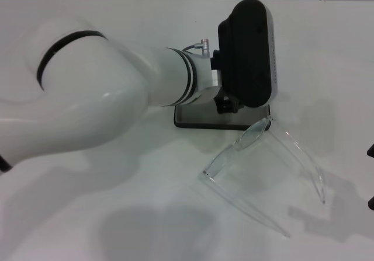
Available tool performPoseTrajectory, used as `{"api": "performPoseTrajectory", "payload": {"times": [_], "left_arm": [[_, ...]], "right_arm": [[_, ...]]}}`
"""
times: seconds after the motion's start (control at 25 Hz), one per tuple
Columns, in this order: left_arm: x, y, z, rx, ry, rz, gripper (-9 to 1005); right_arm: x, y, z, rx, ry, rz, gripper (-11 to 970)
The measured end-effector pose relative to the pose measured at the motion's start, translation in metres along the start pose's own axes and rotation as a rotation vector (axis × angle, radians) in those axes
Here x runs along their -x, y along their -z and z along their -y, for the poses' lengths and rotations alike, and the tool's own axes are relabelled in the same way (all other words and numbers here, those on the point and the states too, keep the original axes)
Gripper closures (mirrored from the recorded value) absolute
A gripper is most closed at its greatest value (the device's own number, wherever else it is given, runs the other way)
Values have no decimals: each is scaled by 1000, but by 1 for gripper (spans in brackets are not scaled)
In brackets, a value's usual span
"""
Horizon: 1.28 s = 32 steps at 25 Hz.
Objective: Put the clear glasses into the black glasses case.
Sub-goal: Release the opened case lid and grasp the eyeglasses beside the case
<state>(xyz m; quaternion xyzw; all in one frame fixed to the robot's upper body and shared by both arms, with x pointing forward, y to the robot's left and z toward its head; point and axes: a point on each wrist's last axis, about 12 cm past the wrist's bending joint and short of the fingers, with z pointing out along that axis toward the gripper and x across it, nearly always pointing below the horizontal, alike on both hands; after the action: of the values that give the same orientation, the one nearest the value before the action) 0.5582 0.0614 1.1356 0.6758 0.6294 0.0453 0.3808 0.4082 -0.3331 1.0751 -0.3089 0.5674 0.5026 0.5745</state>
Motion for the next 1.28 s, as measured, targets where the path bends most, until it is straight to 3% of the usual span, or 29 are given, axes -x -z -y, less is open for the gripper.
{"api": "performPoseTrajectory", "payload": {"times": [0.24, 0.44, 0.68, 0.84, 1.04, 1.28], "left_arm": [[8, 19, -1, 28, 10, 42, 492], [17, 50, -1, 95, 33, 118, 490], [10, 92, -21, 211, 205, 230, 488], [-10, 112, -36, 198, 354, 341, 487], [-52, 134, -50, 60, 555, 580, 485], [-111, 155, -50, 30, 712, 863, 483]], "right_arm": [[0, 0, 0, -2, -1, -1, 173], [2, -1, 3, -2, -1, -7, 175], [9, 1, 8, 5, 8, -31, 176], [16, 2, 11, 11, 14, -60, 177], [30, -2, 20, 40, 23, -117, 178], [58, -13, 37, 76, 67, -262, 180]]}}
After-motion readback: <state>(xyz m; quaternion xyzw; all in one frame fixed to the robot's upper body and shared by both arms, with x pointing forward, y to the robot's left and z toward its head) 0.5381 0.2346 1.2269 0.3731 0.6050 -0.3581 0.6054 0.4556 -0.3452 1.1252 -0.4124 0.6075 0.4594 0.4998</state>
